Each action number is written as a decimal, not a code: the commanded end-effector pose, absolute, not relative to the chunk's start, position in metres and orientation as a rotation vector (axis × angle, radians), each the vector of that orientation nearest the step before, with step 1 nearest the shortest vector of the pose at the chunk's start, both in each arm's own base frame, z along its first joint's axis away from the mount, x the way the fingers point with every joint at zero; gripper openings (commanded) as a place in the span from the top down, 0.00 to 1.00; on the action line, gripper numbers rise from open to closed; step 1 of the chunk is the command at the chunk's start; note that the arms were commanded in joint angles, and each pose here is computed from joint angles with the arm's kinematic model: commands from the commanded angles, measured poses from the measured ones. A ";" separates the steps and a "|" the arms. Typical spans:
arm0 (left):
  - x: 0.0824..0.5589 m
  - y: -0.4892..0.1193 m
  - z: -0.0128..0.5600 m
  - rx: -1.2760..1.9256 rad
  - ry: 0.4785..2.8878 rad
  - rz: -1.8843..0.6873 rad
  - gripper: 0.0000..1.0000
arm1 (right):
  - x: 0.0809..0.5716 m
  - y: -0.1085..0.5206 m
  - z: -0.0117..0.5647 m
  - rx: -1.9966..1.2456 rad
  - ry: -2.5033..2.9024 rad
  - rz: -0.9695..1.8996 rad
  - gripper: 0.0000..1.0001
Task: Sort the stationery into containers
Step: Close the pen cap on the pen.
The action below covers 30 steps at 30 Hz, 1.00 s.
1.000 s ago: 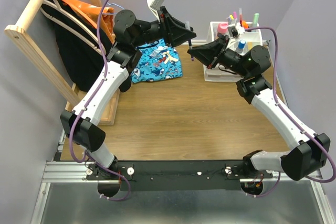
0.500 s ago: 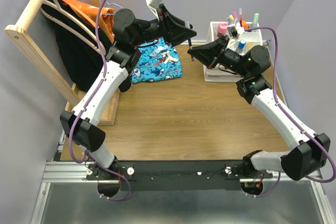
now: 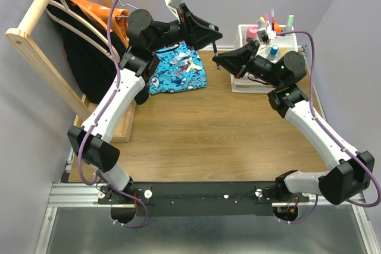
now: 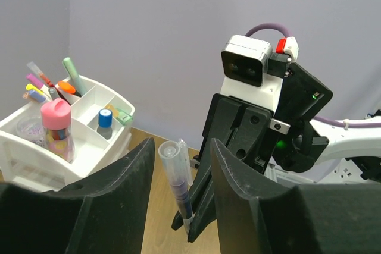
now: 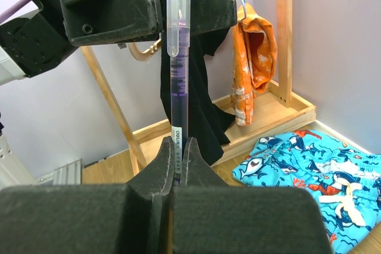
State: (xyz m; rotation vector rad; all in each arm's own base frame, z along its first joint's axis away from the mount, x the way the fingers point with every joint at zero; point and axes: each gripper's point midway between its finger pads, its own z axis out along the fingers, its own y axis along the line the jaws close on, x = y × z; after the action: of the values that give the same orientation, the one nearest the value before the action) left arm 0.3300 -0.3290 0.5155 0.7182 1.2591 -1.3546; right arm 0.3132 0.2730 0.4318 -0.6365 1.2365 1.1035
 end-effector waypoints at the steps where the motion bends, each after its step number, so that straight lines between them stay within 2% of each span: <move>1: 0.330 -0.327 0.529 0.716 1.215 -1.333 0.54 | 0.311 0.270 0.443 -0.637 1.209 1.086 0.99; 3: 0.330 -0.328 0.526 0.720 1.222 -1.339 0.58 | 0.312 0.270 0.445 -0.635 1.205 1.086 1.00; 5: 0.329 -0.329 0.523 0.736 1.222 -1.345 0.72 | 0.312 0.270 0.446 -0.639 1.202 1.084 1.00; 6: 0.328 -0.330 0.523 0.741 1.217 -1.346 0.80 | 0.312 0.271 0.446 -0.639 1.202 1.086 0.99; 7: 0.328 -0.330 0.522 0.744 1.216 -1.347 1.00 | 0.312 0.271 0.445 -0.642 1.200 1.084 1.00; 14: 0.311 -0.337 0.511 0.864 1.221 -1.414 1.00 | 0.312 0.273 0.448 -0.669 1.166 1.081 1.00; 20: 0.288 -0.357 0.473 0.965 1.297 -1.513 1.00 | 0.312 0.274 0.484 -0.703 1.037 1.046 0.99; 30: 0.297 -0.369 0.415 0.975 1.433 -1.564 1.00 | 0.307 0.272 0.533 -0.703 0.891 1.033 0.99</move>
State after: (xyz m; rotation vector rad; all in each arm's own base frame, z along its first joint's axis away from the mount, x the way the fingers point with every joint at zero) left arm 0.3245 -0.3372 0.5059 0.8217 1.1639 -1.3422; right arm 0.3206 0.2896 0.4309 -0.7586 1.2181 1.1381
